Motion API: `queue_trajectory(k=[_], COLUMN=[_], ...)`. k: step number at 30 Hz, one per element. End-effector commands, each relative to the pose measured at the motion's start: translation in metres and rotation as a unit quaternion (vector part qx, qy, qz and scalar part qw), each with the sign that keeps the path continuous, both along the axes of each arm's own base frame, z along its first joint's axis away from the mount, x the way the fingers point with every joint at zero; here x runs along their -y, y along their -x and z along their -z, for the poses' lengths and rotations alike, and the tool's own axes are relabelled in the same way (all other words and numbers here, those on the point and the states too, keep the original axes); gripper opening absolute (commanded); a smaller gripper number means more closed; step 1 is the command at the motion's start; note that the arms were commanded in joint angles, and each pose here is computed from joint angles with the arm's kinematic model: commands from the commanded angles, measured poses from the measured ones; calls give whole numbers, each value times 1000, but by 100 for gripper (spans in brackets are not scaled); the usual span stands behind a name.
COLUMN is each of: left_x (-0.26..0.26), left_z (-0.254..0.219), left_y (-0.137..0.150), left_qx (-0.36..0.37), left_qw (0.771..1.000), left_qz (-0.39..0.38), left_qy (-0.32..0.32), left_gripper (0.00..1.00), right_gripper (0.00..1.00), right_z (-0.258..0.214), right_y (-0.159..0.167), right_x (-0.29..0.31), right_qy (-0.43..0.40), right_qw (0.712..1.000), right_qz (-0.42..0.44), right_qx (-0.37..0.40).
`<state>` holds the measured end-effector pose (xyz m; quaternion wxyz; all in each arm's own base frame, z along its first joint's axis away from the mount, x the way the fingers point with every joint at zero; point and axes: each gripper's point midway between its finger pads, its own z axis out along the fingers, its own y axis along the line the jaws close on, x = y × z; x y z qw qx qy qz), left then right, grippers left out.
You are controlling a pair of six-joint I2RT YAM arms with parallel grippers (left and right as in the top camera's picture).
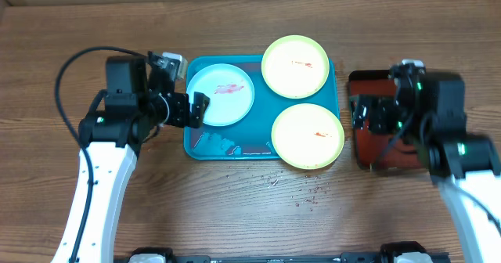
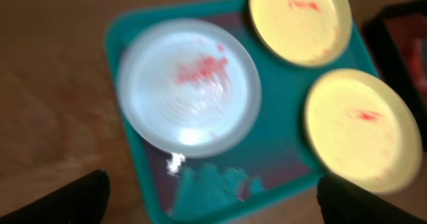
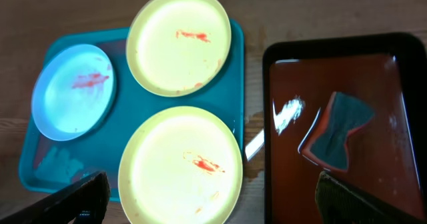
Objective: Clean dirty plates on tray and stack at the side
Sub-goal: 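Move the left gripper to the white plate's left rim and grasp it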
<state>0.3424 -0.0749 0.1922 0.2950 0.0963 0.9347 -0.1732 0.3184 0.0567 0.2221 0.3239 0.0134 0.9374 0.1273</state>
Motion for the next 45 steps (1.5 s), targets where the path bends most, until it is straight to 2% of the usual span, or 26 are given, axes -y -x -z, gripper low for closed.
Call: queue_trajectory(k=[1,6,7,9,10,11,12,15,17,24,30,37,40,45], left_x=[24,33,33,33,23,5,-5,-27,-33,-18,-16,-19,-19,-18], left_z=[-2,10,13,22,36,58,69,96,109,153,178,181,181,179], left_y=[4,4,2,-1,-5,-6,-4,6,8,-6,-16,-22,-25,-36], left_qx=[-48,-90,-91,-107,-137,-175,-195,-237,-246,-264,-269,-256,-251,-227], left_qw=[994,987,987,986,980,965,952,909,891,870,864,867,872,891], left_qz=[2,-2,-4,-21,-82,-175,-226,-344,-381,-417,-424,-427,-420,-392], left_qy=[96,130,131,129,115,82,62,13,-9,-19,-18,-24,-28,-30], left_gripper=[100,100,90,79,73,66,63,52,49,38,36,35,20,20], right_gripper=[100,100,100,100,100,100,100,97,94,89,88,88,88,88], right_z=[2,22,23,25,24,23,22,22,23,23,23,23,23,23], right_y=[-15,-17,-17,-17,-19,-20,-21,-21,-21,-21,-21,-21,-21,-21], right_x=[-7,-26,-27,-27,-27,-27,-27,-27,-27,-27,-27,-27,-27,-27], right_qy=[-10,-52,-54,-54,-54,-54,-54,-54,-54,-53,-53,-53,-53,-53], right_qw=[1000,996,995,995,995,996,996,996,996,996,996,996,996,996], right_qz=[-11,-44,-46,-45,-45,-46,-46,-46,-45,-44,-44,-44,-44,-44], right_qx=[-21,-63,-66,-68,-64,-60,-59,-59,-59,-58,-60,-60,-60,-60])
